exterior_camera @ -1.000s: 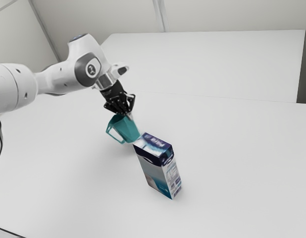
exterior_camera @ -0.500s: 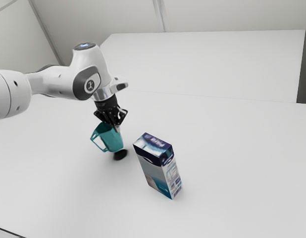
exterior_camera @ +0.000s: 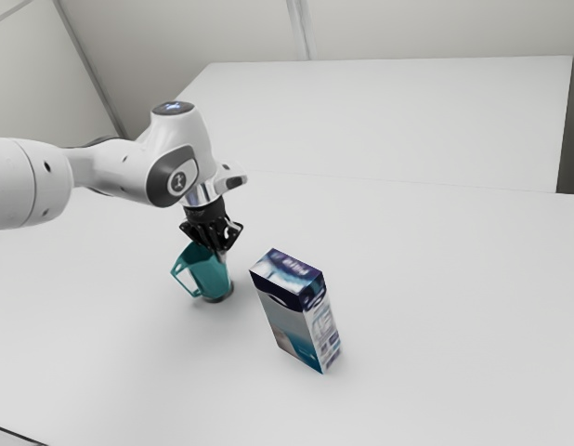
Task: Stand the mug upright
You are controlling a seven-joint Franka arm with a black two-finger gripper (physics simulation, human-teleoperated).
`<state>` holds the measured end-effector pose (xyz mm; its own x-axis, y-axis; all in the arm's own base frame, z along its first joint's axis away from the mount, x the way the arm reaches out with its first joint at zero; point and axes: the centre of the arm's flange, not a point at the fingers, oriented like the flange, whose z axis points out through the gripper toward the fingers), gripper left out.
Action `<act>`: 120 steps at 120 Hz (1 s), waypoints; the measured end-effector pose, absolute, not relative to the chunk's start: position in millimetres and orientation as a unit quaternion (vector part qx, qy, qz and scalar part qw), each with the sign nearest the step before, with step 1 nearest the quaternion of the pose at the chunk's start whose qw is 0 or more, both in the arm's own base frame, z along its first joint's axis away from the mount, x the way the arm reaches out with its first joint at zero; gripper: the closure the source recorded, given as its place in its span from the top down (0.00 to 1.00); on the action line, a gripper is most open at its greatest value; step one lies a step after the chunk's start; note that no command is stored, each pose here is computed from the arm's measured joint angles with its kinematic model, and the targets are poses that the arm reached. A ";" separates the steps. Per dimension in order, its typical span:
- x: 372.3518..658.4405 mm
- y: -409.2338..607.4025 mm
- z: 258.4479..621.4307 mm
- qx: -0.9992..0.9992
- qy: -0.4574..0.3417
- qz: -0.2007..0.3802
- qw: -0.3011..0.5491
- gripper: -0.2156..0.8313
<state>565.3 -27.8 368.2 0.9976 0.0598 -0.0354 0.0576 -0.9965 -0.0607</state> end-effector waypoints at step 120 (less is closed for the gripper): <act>584.4 -28.3 573.5 -0.995 -0.030 -0.084 0.035 0.79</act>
<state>584.4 -28.3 573.5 0.9842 0.0545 0.1684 0.0663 -0.9957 -0.0654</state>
